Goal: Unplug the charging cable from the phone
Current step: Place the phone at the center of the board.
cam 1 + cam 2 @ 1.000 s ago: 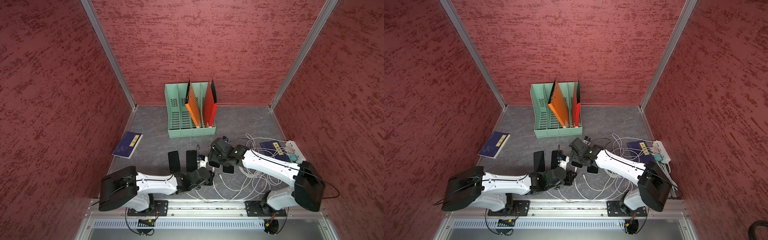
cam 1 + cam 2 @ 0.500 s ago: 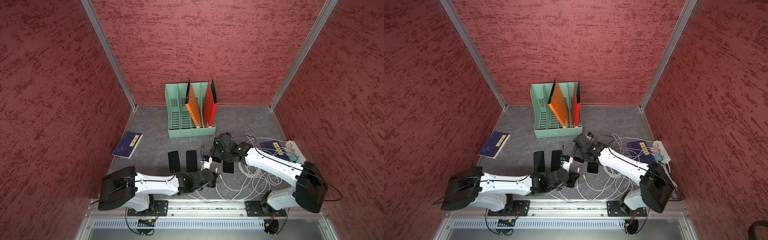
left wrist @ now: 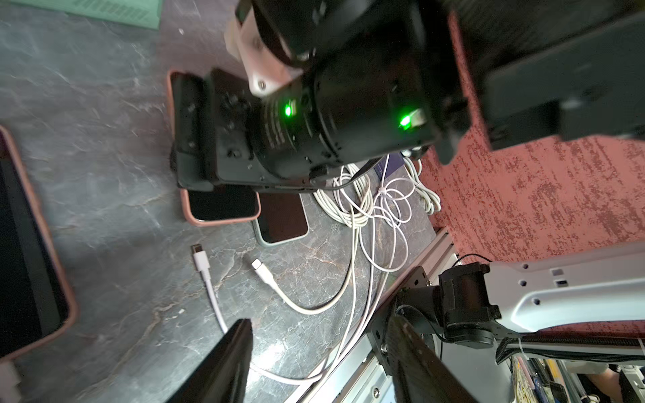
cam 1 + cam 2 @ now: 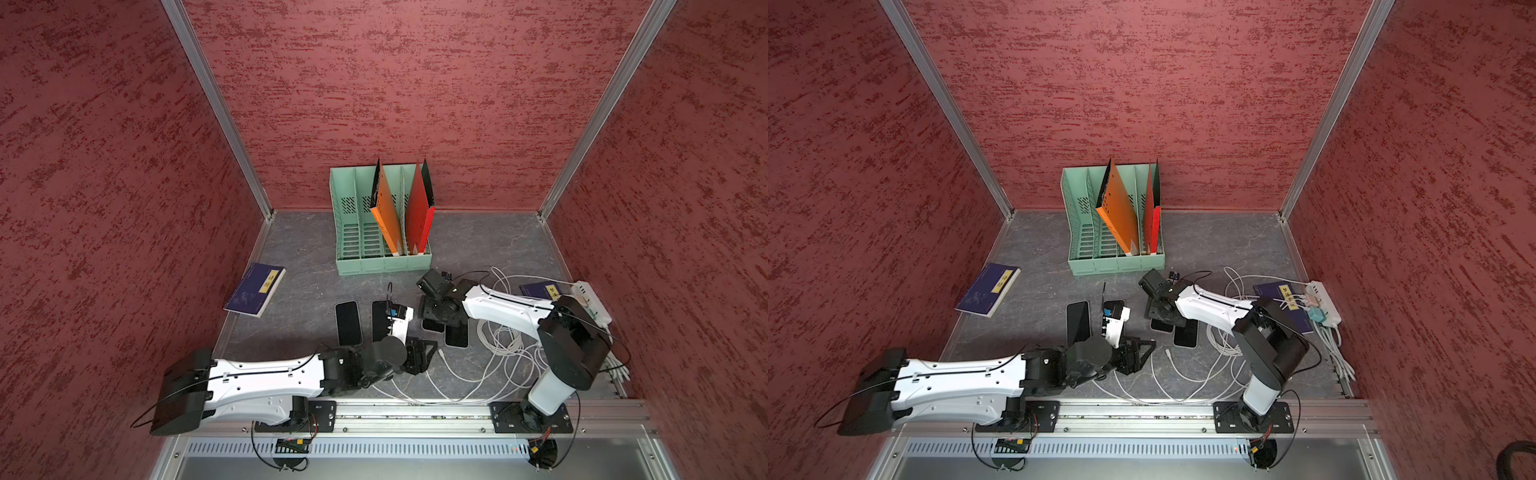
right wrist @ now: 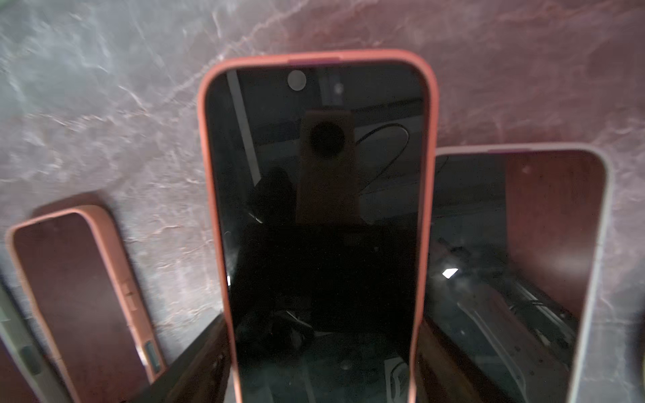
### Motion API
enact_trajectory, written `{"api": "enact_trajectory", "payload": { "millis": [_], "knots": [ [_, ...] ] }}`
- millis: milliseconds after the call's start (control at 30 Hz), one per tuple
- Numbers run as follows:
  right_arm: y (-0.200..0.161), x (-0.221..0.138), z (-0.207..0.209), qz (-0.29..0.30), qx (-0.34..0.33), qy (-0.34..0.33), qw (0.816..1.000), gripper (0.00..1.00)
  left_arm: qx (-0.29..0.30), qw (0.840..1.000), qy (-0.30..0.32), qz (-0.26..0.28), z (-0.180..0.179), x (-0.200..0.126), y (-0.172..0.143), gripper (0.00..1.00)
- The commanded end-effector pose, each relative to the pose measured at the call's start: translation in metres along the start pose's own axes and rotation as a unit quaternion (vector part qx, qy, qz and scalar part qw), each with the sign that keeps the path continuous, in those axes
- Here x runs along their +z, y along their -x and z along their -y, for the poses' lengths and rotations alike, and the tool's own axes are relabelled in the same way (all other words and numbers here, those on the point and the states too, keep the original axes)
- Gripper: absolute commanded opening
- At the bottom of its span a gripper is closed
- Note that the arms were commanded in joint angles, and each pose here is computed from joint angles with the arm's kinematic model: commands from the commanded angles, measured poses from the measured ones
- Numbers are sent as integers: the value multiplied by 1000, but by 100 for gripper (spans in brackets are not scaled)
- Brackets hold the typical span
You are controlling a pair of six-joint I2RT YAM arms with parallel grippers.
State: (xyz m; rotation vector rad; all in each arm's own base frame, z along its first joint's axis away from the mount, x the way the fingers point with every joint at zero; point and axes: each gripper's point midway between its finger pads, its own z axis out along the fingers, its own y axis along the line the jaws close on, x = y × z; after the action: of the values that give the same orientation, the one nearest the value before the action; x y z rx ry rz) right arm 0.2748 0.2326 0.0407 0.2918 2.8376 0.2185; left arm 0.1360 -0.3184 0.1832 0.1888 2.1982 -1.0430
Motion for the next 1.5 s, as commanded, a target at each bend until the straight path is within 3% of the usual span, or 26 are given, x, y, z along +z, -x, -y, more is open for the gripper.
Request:
{"api": "enact_trajectory", "payload": {
  "millis": [0,133,300,667,1100,1467],
  "knots": [
    [7,-1,-10,11,-24,7,1000,25,30,997,63,35,-34,-23,12,70],
    [2,8,-9,4,-38,-7,999,26,20,992,81,91,-50,-47,37,72],
    [-9,16,-16,-8,-57,-10,998,29,9,989,93,111,-61,-56,49,72],
    [-14,21,7,3,-96,-101,990,30,13,990,95,101,-60,-50,47,73],
    [-54,20,-20,-17,-126,-88,988,32,6,988,113,108,-72,-56,50,77],
    [-58,27,-26,-27,-122,-86,988,40,-9,986,134,96,-87,-54,43,82]
  ]
}}
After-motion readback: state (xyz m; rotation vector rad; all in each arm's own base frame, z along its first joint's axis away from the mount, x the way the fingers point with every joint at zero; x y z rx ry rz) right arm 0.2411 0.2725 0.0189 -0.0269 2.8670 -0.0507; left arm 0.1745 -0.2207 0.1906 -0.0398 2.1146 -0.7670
